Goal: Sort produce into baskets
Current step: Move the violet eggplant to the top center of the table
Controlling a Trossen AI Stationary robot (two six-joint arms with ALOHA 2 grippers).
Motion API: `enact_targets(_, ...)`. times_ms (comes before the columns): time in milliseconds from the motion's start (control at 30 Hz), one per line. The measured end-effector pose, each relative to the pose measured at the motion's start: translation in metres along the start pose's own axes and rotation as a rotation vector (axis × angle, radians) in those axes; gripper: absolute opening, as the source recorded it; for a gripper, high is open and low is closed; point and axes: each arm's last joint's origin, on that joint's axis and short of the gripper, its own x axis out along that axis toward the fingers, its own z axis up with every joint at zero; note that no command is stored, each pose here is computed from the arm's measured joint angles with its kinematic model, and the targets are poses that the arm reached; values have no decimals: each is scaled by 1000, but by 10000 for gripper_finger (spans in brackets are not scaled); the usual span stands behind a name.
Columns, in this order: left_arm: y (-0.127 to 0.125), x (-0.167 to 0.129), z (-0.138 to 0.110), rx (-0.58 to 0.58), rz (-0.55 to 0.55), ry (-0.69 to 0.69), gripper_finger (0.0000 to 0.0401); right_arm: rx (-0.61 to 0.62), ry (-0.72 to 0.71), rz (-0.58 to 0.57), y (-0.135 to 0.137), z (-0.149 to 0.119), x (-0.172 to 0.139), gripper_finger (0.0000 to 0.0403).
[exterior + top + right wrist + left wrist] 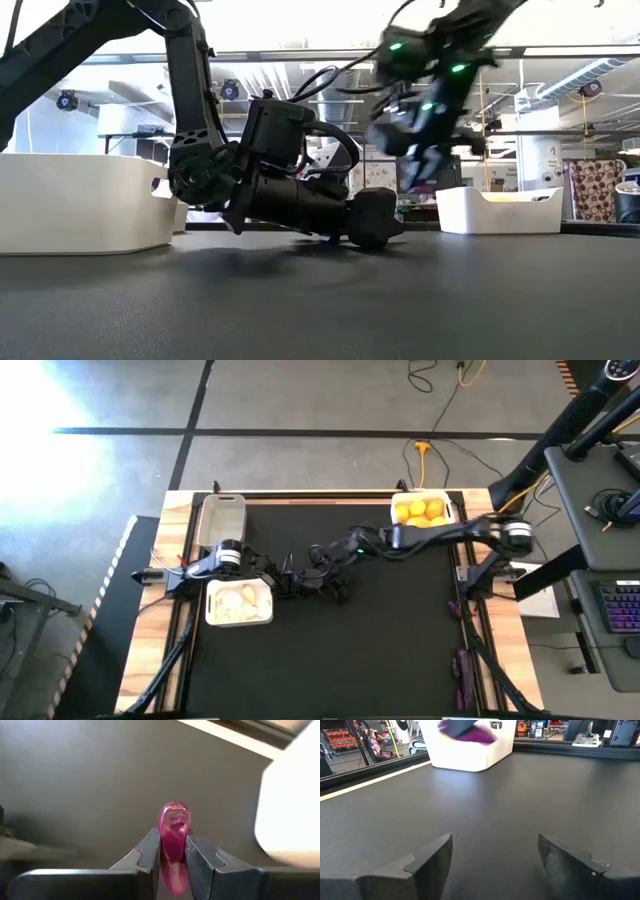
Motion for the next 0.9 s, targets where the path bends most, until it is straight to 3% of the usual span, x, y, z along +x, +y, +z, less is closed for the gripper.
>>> enact_targets(167, 0, 0, 0, 10, 1, -2, 276, -131, 19, -16, 29, 18, 35, 65)
enact_targets(467, 1, 1, 1, 13, 5, -6, 276, -127, 84, -93, 36, 18, 83, 89)
enact_targets(733, 2, 1, 1, 14, 8, -6, 276, -127, 73, -98, 35, 18, 78, 157)
enact_targets(900, 2, 1, 1, 14, 8, -7, 276, -170, -4, -116, 39, 20, 41, 196)
